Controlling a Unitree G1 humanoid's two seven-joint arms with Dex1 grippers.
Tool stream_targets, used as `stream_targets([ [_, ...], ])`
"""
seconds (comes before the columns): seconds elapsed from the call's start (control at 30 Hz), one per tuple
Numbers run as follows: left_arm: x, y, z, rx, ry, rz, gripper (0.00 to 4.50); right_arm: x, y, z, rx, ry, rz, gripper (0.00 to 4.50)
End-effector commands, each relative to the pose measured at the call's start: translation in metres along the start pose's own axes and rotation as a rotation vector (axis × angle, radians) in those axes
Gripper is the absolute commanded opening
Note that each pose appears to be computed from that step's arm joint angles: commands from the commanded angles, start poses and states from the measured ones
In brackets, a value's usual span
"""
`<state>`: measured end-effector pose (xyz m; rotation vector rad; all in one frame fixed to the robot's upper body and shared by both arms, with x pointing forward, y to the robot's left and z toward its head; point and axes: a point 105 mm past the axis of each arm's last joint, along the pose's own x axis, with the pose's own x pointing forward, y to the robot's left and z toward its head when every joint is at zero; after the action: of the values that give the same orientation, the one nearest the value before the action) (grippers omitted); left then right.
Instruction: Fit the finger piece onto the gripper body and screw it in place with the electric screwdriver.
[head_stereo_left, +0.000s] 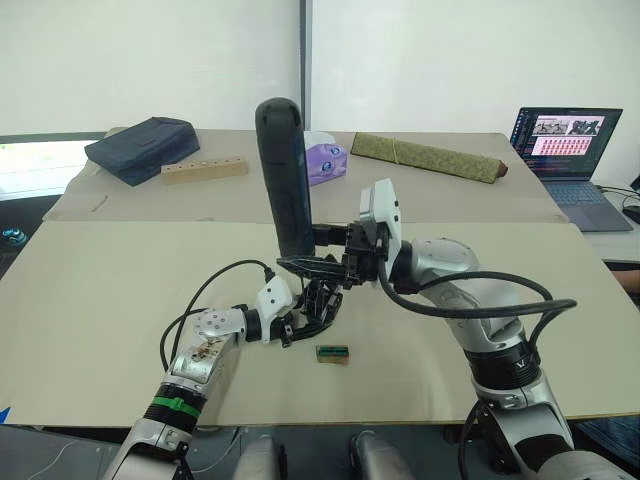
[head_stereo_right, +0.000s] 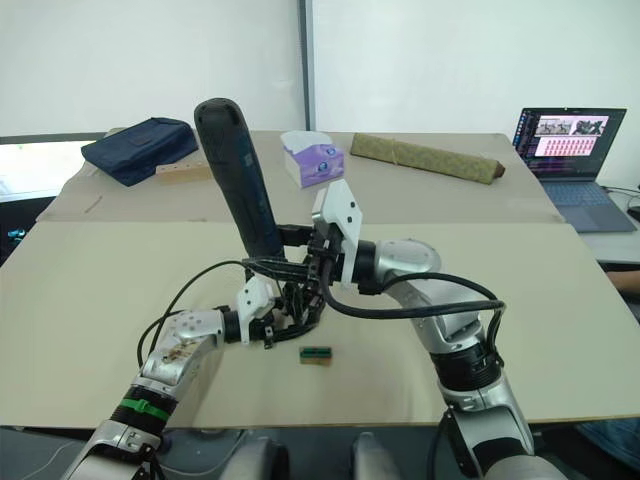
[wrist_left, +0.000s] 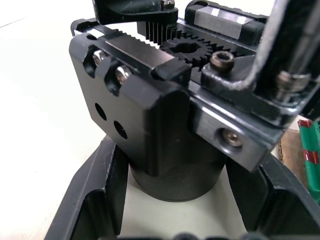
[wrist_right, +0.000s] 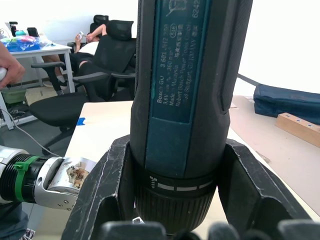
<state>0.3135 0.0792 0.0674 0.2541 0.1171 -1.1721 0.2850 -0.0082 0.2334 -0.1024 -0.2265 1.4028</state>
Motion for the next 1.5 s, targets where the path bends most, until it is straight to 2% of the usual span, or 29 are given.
stream_targets([
  [0.03,0.0,-0.01,-0.018,-0.048,0.059,-0.038,2.29,-0.002,0.001,0.011,-0.051,-0.042,-0.001,1.92],
  [0.43,-0.001,-0.01,-0.018,-0.049,0.063,-0.043,2.29,-0.003,0.002,-0.001,-0.012,-0.043,-0.013,1.92],
  [0.9,-0.002,-0.011,-0.02,-0.055,0.067,-0.04,2.29,-0.004,0.0,-0.032,0.003,0.043,-0.039,1.92],
  [1.5,-0.001,-0.009,-0.018,-0.056,0.063,-0.041,2.29,-0.01,-0.001,-0.068,0.111,0.108,-0.068,1.92],
])
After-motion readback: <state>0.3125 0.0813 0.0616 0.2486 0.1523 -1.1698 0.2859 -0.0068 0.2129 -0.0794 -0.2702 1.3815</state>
